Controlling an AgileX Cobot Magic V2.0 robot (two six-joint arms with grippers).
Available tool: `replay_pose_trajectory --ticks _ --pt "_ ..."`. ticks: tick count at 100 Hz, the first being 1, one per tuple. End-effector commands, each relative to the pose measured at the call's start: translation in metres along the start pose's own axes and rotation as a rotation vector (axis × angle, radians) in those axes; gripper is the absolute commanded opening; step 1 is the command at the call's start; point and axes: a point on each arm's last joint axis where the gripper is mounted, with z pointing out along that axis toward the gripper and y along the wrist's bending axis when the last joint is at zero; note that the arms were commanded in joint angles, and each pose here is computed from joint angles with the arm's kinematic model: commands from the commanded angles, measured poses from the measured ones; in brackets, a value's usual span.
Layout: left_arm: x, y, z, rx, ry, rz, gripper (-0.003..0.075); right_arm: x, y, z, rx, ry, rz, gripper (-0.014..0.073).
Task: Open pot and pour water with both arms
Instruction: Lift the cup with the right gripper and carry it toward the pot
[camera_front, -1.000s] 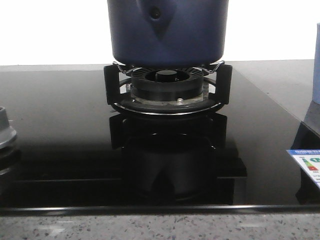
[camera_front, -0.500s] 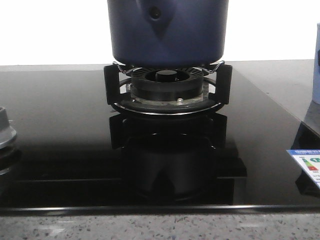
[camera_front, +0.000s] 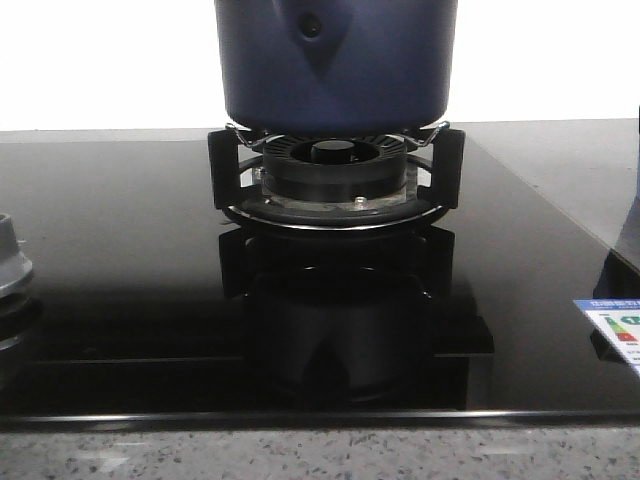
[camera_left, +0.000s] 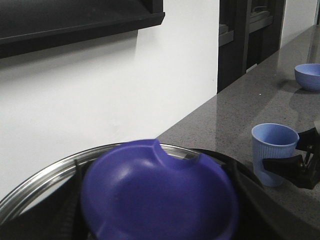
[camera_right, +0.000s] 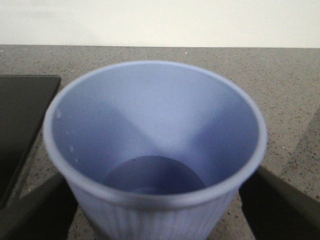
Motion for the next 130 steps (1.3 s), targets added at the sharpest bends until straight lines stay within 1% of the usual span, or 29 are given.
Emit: replay_pose_trajectory --ticks 1,21,36,50,62,83,90,102,112,121,130 --pt "-0.022 -0.007 -0.006 0.008 -0.112 -0.033 0.0253 -0.020 -0.001 0.003 0.025 -0.144 -0.004 0.0586" --pt "-0.022 -0.007 -0.006 0.008 -0.112 -0.033 0.0253 -0.020 -0.001 0.011 0.056 -0.215 0.019 0.0585" --pt "-0.022 -0.007 -0.006 0.008 -0.112 -0.033 0.0253 -0.012 0.001 0.018 0.069 -0.198 0.001 0.0585" --pt "-0.022 -0.007 -0.006 0.008 -0.112 -0.033 0.0253 -0.008 0.003 0.023 0.079 -0.214 -0.017 0.0585" --pt "-0.022 -0.007 -0.006 0.008 -0.112 -0.033 0.0252 -0.008 0.004 0.025 0.074 -0.238 -0.007 0.0585" --pt "-0.022 -0.007 -0.006 0.008 -0.112 -0.033 0.0252 -0.006 0.005 0.028 0.071 -0.243 -0.011 0.0579" --pt "-0.022 -0.007 -0.006 0.010 -0.112 -0.033 0.0253 -0.005 0.005 0.028 0.072 -0.242 -0.010 0.0539" --pt "-0.022 -0.008 -0.006 0.016 -0.112 -0.033 0.0253 -0.006 0.005 0.028 0.072 -0.248 0.004 0.0404" --pt "-0.022 -0.008 -0.006 0.020 -0.112 -0.032 0.0252 -0.006 0.005 0.028 0.072 -0.248 0.004 0.0314" --pt "-0.023 -0.009 -0.006 0.027 -0.113 -0.032 0.0252 -0.006 0.005 0.028 0.072 -0.248 0.004 0.0281" --pt "-0.023 -0.009 -0.006 0.030 -0.113 -0.032 0.0252 -0.006 0.005 0.028 0.073 -0.250 0.004 0.0278"
